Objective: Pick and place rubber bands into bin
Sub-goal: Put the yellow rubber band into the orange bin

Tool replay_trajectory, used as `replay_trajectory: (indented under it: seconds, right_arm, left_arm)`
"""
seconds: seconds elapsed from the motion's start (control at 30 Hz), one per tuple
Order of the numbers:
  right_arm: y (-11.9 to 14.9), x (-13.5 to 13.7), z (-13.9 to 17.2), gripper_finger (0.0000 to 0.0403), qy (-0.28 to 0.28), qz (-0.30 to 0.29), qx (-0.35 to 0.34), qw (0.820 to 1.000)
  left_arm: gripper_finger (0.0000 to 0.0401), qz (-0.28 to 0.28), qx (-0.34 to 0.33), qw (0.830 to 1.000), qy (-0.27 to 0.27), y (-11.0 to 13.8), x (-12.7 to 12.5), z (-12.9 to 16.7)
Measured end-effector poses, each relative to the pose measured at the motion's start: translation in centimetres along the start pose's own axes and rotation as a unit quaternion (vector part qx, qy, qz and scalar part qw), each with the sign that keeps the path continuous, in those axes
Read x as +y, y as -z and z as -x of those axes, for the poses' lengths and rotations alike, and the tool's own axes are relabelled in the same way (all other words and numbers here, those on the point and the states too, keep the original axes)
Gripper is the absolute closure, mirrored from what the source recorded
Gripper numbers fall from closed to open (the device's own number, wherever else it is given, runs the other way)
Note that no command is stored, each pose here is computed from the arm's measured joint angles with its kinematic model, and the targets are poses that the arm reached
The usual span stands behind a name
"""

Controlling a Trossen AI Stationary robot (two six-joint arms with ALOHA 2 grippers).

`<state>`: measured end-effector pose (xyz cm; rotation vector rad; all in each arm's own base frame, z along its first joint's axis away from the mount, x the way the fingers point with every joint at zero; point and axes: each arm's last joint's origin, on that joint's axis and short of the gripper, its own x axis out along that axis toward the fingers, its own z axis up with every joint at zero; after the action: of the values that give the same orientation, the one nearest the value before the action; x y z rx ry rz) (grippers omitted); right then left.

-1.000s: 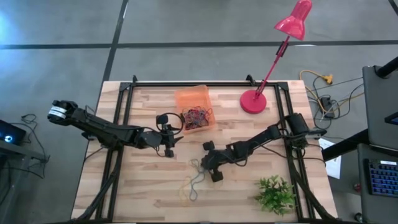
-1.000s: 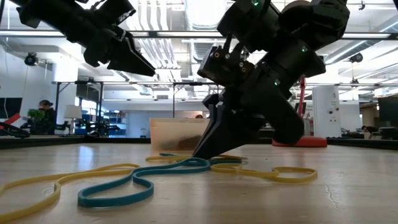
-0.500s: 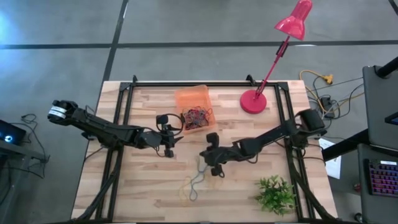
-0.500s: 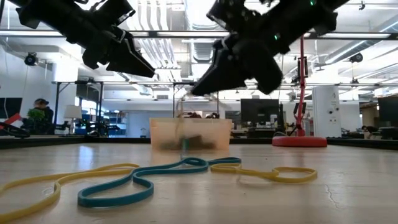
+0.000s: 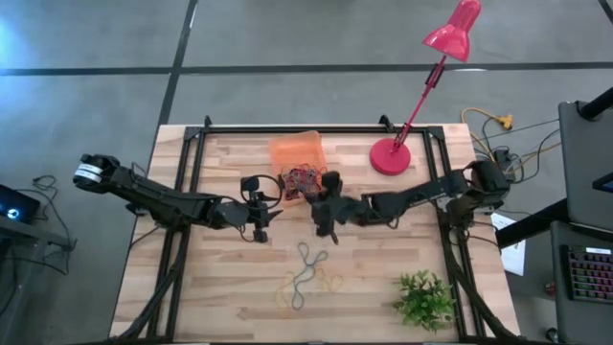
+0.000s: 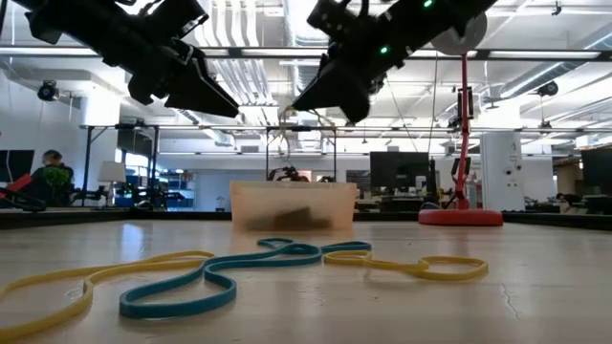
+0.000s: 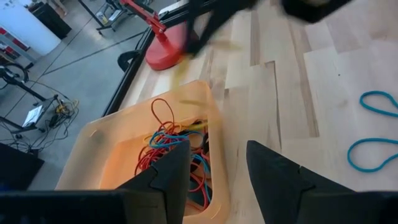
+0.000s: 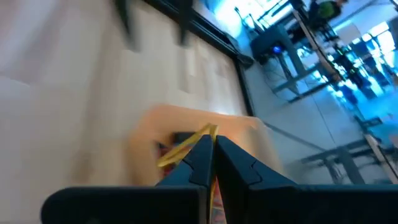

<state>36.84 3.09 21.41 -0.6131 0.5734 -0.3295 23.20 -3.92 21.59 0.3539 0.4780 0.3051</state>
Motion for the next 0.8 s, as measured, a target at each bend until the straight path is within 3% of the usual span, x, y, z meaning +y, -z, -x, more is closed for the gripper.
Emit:
replay_trajectory:
  seconds: [0.4,0.8]
  right_arm:
    - [3.5,-7.4,-4.1,0.0395,-0.013,-0.091,0.012,0.996]
    - [5.2,-8.8,-5.6,0.0395,-0.033,-0.13,0.009,0.991]
  left_arm:
    - [0.0259,0.0,0.0,1.0,0.0,0.0,0.0,0.0]
    - [0.0259,0.002,-0.007,1.0,-0.001,0.0,0.0,0.0]
